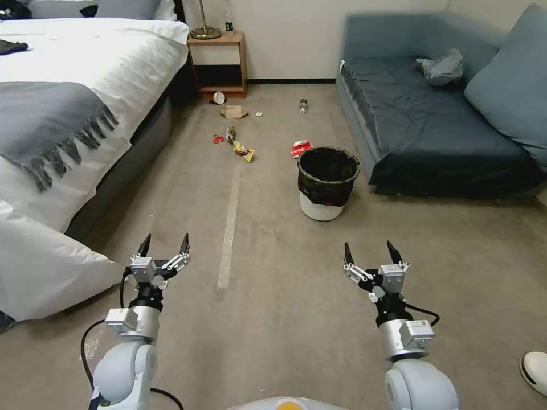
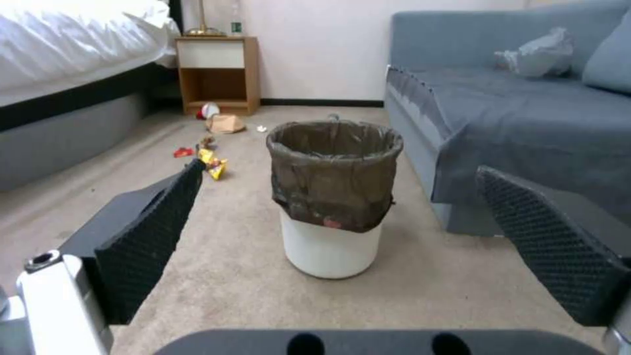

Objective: Pick up the trash can from the floor.

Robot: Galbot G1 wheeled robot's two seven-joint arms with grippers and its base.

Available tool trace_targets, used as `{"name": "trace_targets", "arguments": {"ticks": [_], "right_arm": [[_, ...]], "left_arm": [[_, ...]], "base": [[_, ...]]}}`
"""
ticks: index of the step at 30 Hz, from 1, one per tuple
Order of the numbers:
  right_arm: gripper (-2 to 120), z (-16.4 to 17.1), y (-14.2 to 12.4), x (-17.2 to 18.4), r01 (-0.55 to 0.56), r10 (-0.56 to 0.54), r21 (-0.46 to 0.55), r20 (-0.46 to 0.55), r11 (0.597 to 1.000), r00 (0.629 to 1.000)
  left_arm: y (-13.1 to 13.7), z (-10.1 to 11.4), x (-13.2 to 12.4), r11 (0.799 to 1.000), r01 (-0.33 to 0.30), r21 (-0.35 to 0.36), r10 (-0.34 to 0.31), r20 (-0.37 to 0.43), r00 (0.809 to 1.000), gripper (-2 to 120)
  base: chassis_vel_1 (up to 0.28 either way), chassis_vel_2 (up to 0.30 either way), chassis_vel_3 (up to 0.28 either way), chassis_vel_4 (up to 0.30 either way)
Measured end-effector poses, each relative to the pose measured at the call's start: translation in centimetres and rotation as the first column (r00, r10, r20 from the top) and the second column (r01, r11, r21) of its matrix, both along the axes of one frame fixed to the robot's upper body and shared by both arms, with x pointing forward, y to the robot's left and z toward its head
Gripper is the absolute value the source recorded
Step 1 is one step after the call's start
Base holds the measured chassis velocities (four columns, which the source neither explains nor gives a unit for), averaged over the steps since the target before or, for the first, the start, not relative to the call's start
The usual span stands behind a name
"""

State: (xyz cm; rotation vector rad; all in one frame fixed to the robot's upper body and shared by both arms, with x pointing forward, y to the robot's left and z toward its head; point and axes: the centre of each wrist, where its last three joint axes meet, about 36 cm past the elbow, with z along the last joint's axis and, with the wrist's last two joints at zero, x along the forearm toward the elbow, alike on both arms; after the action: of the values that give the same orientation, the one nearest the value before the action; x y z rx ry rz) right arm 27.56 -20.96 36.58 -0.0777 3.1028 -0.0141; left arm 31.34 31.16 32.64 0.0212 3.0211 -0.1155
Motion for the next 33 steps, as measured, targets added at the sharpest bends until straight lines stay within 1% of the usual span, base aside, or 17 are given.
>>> {"name": "trace_targets", "arguments": {"ticks": [12,20,26,33], "right_arm": [[100,-0.1,0.1,0.0,0.001,-0.001,0.006,0.010,1.000,1.000],[100,0.2,0.3,0.1,0.003,-0.003,0.035,0.006,0.999,1.000],[100,-0.6,-0.1,0.6,-0.006,0.003,0.046,0.066,0.999,0.998],[100,-1.0,-0.3,0.7,-0.015,0.011,0.042,0.092,0.999,0.996]], "left_arm": [[0.0,-0.3,0.2,1.000,0.006,0.001,-0.006,-0.004,1.000,97],[0.0,-0.5,0.3,1.000,0.004,-0.004,-0.004,-0.006,1.000,97],[-0.1,-0.7,0.4,1.000,0.009,-0.019,-0.009,0.009,1.000,97],[-0.2,-0.7,0.4,1.000,0.002,-0.023,-0.001,0.009,1.000,97]], "base": [[-0.008,-0.014,-0.010,-0.008],[-0.079,-0.077,-0.078,-0.084],[-0.106,-0.097,-0.077,-0.094],[-0.057,-0.041,-0.039,-0.050]]}}
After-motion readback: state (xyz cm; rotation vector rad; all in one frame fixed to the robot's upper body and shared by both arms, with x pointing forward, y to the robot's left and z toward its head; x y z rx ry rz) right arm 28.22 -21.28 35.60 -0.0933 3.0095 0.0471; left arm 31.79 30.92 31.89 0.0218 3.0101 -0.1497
